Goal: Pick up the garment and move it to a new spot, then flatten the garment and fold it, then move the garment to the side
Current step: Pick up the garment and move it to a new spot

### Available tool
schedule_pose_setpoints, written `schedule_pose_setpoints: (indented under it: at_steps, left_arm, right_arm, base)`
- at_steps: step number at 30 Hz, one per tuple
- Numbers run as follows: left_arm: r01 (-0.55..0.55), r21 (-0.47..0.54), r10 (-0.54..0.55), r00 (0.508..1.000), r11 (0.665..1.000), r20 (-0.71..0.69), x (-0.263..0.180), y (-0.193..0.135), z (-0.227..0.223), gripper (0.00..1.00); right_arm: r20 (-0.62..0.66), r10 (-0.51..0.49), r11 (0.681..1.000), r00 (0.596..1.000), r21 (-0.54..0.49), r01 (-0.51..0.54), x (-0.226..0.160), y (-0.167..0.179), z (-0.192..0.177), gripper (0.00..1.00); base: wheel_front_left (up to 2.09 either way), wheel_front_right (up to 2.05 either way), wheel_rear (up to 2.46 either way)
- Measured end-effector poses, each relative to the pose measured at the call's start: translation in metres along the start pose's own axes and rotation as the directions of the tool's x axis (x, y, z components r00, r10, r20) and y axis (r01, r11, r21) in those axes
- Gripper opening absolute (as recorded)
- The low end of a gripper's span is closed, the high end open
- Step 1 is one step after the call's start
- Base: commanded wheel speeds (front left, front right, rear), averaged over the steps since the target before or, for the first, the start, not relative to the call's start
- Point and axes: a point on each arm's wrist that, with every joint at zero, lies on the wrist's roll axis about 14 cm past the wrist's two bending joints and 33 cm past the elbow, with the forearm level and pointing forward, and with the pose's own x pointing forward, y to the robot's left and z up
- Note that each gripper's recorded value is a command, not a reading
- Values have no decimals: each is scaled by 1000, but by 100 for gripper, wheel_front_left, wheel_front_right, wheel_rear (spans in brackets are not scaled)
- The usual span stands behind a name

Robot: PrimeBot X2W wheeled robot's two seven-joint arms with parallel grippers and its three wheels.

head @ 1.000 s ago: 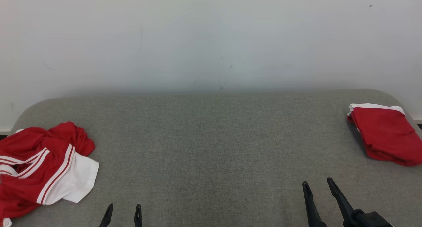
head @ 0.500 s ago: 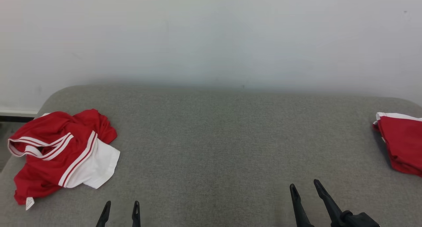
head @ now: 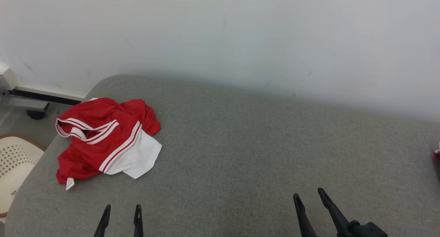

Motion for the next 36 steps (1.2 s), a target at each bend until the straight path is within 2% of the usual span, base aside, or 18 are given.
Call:
schedule_pose_setpoints:
  at_steps: [10, 21, 29, 32, 36]
  left_arm:
    - [-101, 11, 101, 995, 995, 13, -16, 26, 5, 100]
    - [-149, 16, 149, 989, 989, 9, -26, 36, 5, 100]
    - [-154, 6, 154, 988, 988, -15, -27, 36, -1, 100]
    - [-137, 12, 137, 990, 991, -26, -18, 36, -5, 100]
    - [-110, 29, 109, 994, 994, 19, 14, 39, 9, 100]
  right_arm:
    - [-7, 99, 995, 995, 17, -99, 16, 28, -3, 100]
    - [-28, 165, 986, 986, 30, -164, 24, 45, -10, 100]
    - [-48, 168, 985, 985, 36, -166, 24, 43, -16, 100]
    - [-62, 164, 986, 985, 34, -162, 24, 38, -21, 100]
    - [-90, 164, 986, 982, 20, -163, 27, 27, -30, 100]
  base:
    - [0, 0, 0]
    - [0, 0, 0]
    - [0, 0, 0]
    - [0, 0, 0]
    - [0, 0, 0]
